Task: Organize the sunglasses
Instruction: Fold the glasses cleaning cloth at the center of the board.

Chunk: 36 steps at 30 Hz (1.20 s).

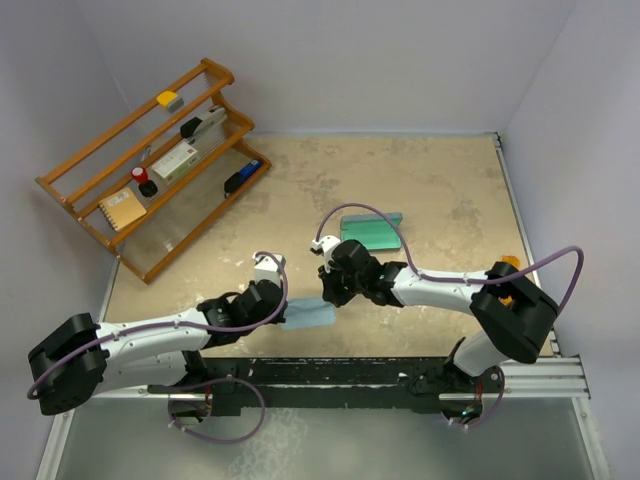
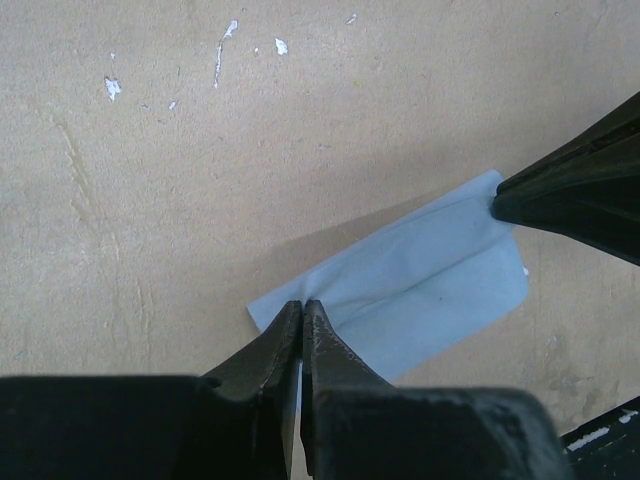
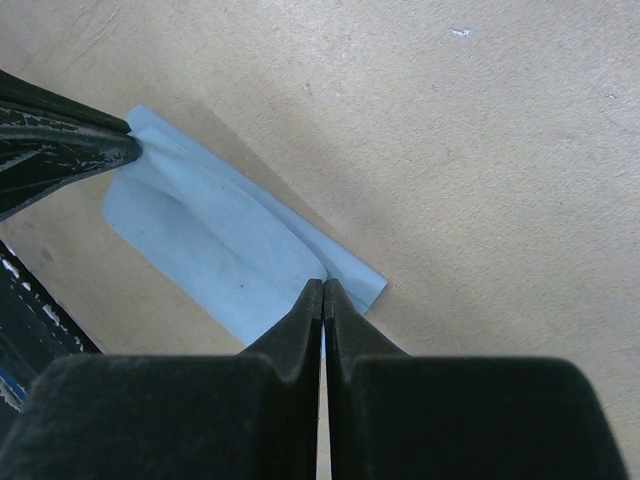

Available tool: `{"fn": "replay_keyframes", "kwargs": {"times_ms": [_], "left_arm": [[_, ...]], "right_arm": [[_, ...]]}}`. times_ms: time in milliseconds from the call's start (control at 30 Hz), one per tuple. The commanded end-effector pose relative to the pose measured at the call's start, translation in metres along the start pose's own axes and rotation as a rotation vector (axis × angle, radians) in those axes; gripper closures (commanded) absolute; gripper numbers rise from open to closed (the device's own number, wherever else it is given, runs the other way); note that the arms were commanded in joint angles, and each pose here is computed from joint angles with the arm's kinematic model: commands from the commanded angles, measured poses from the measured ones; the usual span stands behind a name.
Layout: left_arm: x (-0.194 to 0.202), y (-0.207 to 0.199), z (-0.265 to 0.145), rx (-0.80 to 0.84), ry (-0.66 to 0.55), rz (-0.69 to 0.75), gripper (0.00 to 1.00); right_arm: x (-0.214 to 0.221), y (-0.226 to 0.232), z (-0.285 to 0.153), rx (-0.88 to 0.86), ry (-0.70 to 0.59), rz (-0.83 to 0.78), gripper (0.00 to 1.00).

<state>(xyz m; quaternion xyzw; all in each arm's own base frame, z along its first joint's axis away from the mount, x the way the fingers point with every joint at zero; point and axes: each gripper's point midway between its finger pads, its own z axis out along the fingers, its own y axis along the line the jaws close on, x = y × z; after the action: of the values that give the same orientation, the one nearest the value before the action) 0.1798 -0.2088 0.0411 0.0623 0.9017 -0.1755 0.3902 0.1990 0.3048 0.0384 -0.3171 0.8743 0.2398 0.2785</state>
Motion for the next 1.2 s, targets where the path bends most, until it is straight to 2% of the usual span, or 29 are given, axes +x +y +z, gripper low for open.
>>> {"fn": "replay_keyframes", "kwargs": {"times_ms": [0, 233, 367, 633, 1167], "left_arm": [[-0.005, -0.003, -0.001, 0.005, -0.030, -0.030, 1.00], [-0.004, -0.004, -0.001, 0.010, -0.030, -0.032, 1.00], [-0.003, -0.005, -0.002, 0.012, -0.028, -0.028, 1.00], [-0.004, -0.006, -0.002, 0.012, -0.033, -0.028, 1.00], [0.000, -0.008, -0.004, 0.021, -0.025, -0.032, 1.00]], "right_arm": [[-0.005, 0.005, -0.003, -0.016, -0.027, 0.001, 1.00], [-0.002, 0.007, -0.002, -0.023, -0.019, -0.001, 1.00], [0.001, 0.009, -0.002, -0.037, -0.015, 0.000, 0.94], [0.002, 0.014, -0.004, -0.065, -0.019, 0.007, 0.75], [0.003, 0.021, -0.010, -0.093, -0.024, 0.020, 0.76]]}}
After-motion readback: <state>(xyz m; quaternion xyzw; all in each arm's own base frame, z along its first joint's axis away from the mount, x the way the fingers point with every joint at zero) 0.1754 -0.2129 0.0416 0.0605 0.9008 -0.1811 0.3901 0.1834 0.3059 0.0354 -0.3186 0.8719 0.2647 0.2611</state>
